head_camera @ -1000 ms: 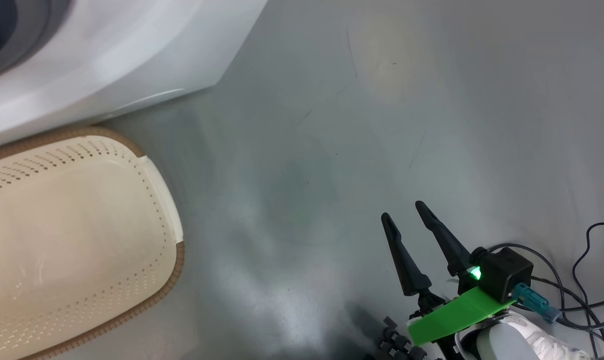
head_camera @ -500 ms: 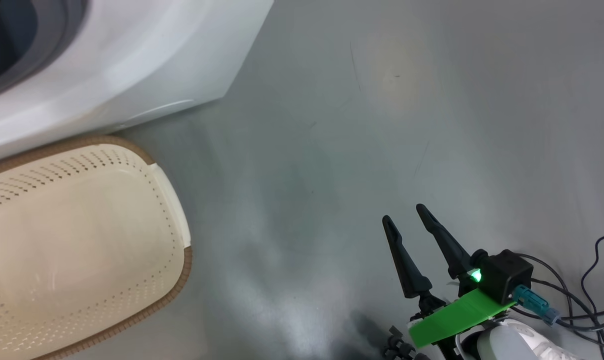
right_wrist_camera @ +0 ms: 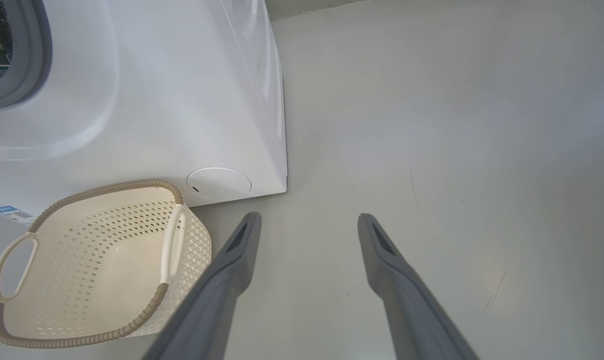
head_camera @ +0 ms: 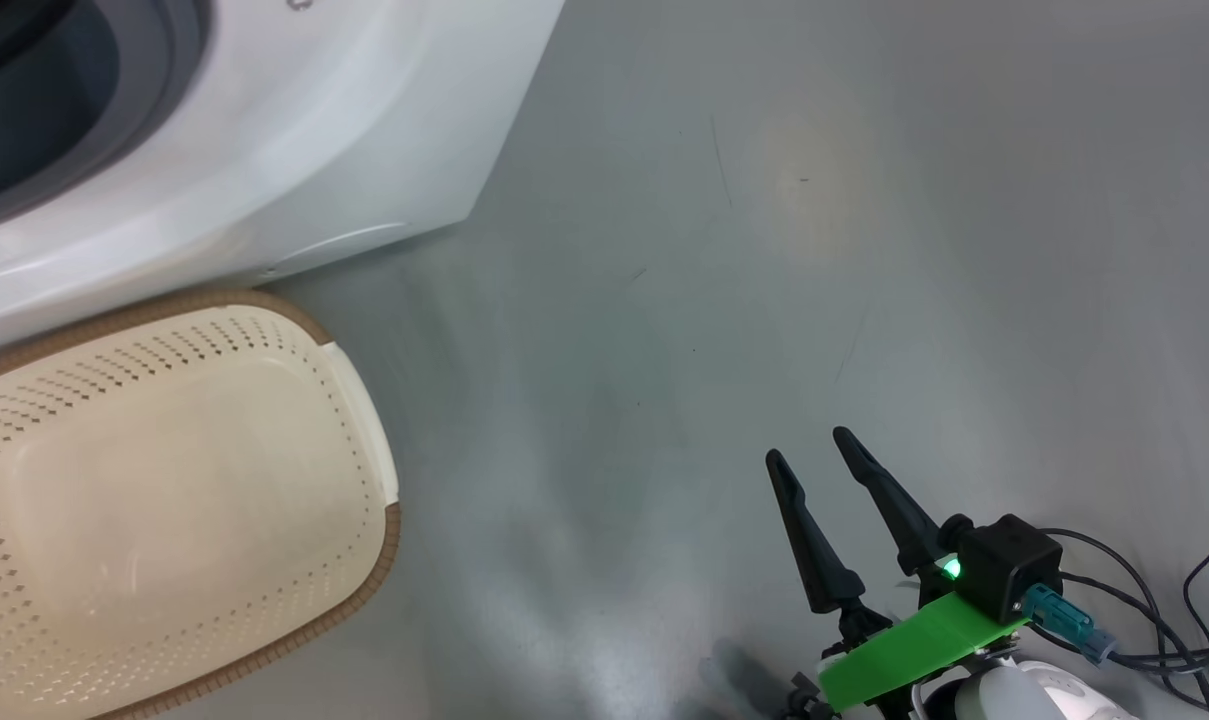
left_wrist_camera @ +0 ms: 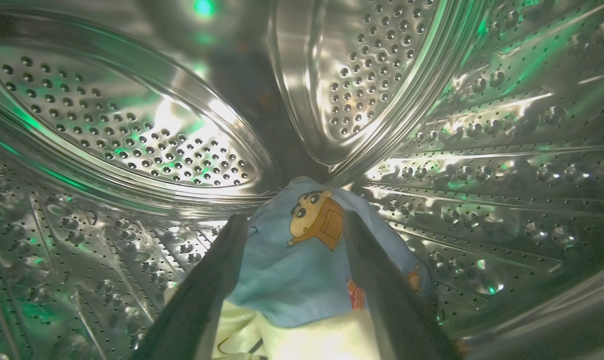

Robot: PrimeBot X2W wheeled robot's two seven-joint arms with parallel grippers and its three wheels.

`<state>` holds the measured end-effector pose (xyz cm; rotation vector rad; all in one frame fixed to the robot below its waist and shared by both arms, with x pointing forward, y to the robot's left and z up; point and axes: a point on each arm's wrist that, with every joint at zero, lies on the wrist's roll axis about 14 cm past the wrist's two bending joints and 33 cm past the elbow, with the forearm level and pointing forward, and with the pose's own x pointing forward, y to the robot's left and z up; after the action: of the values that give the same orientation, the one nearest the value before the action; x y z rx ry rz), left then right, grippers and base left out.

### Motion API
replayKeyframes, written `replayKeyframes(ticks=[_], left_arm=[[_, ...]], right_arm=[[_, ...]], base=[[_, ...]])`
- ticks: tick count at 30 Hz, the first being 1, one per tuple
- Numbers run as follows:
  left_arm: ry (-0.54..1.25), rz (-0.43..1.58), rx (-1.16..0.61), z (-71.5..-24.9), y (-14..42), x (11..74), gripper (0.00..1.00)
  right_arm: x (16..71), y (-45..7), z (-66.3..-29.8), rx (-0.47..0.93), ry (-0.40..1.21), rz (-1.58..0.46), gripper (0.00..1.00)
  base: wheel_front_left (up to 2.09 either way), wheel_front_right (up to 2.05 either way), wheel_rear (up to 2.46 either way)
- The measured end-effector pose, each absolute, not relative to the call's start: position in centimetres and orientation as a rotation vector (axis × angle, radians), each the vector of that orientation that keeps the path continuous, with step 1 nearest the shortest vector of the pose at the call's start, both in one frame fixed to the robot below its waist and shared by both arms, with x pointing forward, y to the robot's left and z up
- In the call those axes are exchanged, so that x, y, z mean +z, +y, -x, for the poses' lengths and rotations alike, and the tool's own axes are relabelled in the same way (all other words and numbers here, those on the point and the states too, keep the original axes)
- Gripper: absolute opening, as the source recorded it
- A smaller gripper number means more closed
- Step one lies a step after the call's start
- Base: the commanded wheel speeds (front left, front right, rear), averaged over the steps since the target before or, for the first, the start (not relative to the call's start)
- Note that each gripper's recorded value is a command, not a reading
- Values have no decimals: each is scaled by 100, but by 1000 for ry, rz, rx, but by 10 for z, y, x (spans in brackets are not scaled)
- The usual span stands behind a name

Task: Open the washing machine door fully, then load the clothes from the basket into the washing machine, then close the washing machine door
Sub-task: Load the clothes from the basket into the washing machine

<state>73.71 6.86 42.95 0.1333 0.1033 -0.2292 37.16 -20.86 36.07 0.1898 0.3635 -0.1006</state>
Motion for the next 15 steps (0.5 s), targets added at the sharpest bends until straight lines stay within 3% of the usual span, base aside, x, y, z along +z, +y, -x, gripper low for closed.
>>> replayKeyframes(ticks=[15], left_arm=[[162,-119,-247,-724,61,432,100]], right_arm=[[368,-203,-376,-78,338,-197,100]], base=[[0,0,0]])
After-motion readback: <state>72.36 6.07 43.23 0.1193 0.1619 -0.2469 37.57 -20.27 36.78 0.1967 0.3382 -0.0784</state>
